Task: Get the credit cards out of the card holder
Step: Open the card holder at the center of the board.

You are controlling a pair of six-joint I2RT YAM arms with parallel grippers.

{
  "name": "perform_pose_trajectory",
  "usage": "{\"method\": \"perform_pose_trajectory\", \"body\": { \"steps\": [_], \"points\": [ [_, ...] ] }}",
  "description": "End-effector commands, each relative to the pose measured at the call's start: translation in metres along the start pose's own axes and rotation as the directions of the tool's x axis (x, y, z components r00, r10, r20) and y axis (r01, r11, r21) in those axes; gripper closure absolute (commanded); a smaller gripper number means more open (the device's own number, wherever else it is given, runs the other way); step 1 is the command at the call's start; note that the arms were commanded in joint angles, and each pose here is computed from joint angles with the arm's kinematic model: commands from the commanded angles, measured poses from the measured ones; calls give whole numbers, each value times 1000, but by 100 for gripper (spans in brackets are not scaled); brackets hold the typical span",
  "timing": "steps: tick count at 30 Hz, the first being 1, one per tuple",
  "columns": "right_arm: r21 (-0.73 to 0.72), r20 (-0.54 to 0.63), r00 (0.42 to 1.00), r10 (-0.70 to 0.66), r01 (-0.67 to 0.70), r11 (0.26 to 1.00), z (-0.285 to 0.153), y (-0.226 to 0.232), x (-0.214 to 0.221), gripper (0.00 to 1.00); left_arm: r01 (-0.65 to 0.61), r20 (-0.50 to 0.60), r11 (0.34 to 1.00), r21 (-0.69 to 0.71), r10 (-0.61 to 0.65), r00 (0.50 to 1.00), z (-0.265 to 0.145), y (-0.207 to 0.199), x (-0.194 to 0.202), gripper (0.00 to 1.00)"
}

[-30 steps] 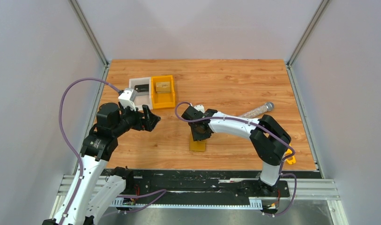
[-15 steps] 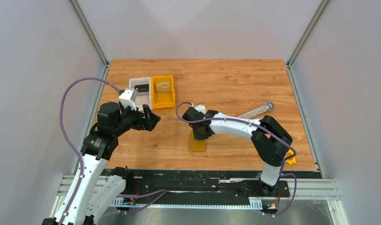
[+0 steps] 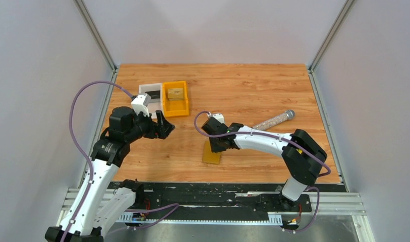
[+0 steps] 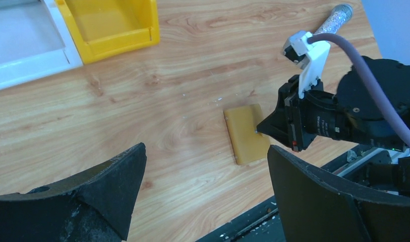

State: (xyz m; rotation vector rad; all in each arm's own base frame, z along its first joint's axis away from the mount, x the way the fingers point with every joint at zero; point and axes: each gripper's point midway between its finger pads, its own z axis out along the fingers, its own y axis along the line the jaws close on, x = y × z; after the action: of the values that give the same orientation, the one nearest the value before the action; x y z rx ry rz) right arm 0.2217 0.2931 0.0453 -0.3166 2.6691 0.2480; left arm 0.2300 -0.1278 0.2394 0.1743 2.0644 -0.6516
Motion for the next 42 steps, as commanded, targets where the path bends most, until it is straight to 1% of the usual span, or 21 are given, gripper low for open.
{"method": "perform_pose_trajectory", "body": {
  "steps": [1,4,9,15,18,21,22,23,24,28,34,37,42],
  "points": [
    [-114,119,993,-11,25,993,-16,18,-21,100,78,-14,996,48,-77,997,8,-10,-5,3],
    [-148,163,987,-11,35,988,-23,19,-26,100,123,-57,991,56,-120,991,15,-12,2,4],
    [-210,233,972,5,46,977,-37,22,-33,100,148,-137,989,11,-145,980,29,-5,22,6],
    [-350,304,951,54,59,935,-67,35,-49,100,156,-234,987,-32,-159,959,50,-11,51,9],
    [-394,321,944,77,59,917,-79,39,-53,100,163,-276,987,-14,-160,948,62,-21,66,9],
    [-442,338,935,106,58,895,-91,45,-57,100,197,-310,980,21,-181,933,75,-31,77,9],
    [-477,329,938,107,67,876,-95,51,-55,100,207,-332,978,24,-188,924,78,-33,85,9],
    [-489,330,937,115,66,870,-98,53,-56,100,226,-330,973,49,-198,923,82,-38,84,9],
    [-497,331,936,120,65,865,-100,54,-56,100,234,-347,971,50,-203,915,84,-39,91,9],
    [-498,323,938,124,57,865,-98,54,-55,100,256,-363,965,61,-217,906,95,-42,101,10],
    [-470,320,939,123,44,881,-92,47,-51,100,242,-392,969,40,-208,896,105,-35,117,14],
    [-415,316,939,133,11,910,-82,31,-48,100,239,-405,971,30,-207,891,106,-32,123,16],
    [-336,268,950,161,-64,940,-61,-2,-30,100,226,-412,974,2,-205,888,105,-25,130,21]
  ]
}}
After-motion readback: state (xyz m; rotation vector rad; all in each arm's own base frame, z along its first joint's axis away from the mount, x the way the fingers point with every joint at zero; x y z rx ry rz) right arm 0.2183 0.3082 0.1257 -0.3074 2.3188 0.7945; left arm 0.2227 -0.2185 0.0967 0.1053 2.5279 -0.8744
